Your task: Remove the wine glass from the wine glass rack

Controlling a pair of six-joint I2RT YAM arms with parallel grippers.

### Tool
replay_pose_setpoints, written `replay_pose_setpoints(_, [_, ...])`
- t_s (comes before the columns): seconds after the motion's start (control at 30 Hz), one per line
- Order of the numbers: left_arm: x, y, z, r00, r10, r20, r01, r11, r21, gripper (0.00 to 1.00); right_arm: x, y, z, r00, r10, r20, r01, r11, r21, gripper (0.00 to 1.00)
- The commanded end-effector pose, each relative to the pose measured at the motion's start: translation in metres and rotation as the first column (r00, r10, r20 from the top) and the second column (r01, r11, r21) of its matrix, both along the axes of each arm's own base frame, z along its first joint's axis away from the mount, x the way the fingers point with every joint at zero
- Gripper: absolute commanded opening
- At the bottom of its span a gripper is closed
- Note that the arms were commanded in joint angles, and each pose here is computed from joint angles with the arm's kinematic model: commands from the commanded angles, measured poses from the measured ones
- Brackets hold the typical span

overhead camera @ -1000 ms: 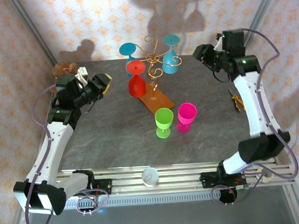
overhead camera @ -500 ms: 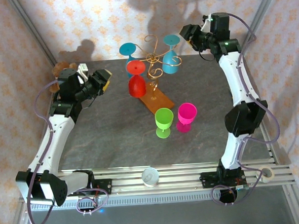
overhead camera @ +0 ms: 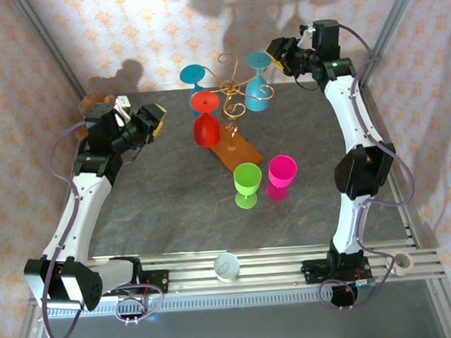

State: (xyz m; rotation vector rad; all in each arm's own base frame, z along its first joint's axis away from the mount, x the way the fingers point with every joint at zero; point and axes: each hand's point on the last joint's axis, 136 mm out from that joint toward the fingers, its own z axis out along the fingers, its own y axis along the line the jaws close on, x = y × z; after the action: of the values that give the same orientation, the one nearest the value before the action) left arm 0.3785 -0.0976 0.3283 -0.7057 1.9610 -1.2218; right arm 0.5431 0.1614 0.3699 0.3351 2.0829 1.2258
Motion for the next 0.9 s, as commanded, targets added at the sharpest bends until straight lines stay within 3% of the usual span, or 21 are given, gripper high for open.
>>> replay_pose_setpoints(0.0, [-0.001, 0.004, 0.009, 0.999, 0.014, 0.043, -0.014, 1.000, 0.005, 0.47, -0.003, 0.006, 0.017, 0.998, 0.033, 0.053, -0.033, 0.999, 0.012, 0.46])
replay_pose_setpoints(0.23, [-0.003, 0.005, 0.010, 0.999, 0.019, 0.049, -0.019, 1.000, 0.002, 0.47, -0.003, 0.009, 0.012, 0.998, 0.041, 0.037, -0.042, 0.999, 0.014, 0.40])
replay_pose_setpoints(0.57, [-0.005, 0.006, 0.007, 0.999, 0.023, 0.044, -0.023, 1.000, -0.001, 0.47, -0.003, 0.013, 0.008, 0.998, 0.055, 0.024, -0.055, 0.998, 0.015, 0.38])
replay_pose_setpoints(0.87, [-0.005, 0.008, 0.005, 0.999, 0.025, 0.042, -0.024, 1.000, -0.004, 0.47, -0.001, 0.018, 0.007, 0.997, 0.069, 0.016, -0.069, 0.997, 0.023, 0.27])
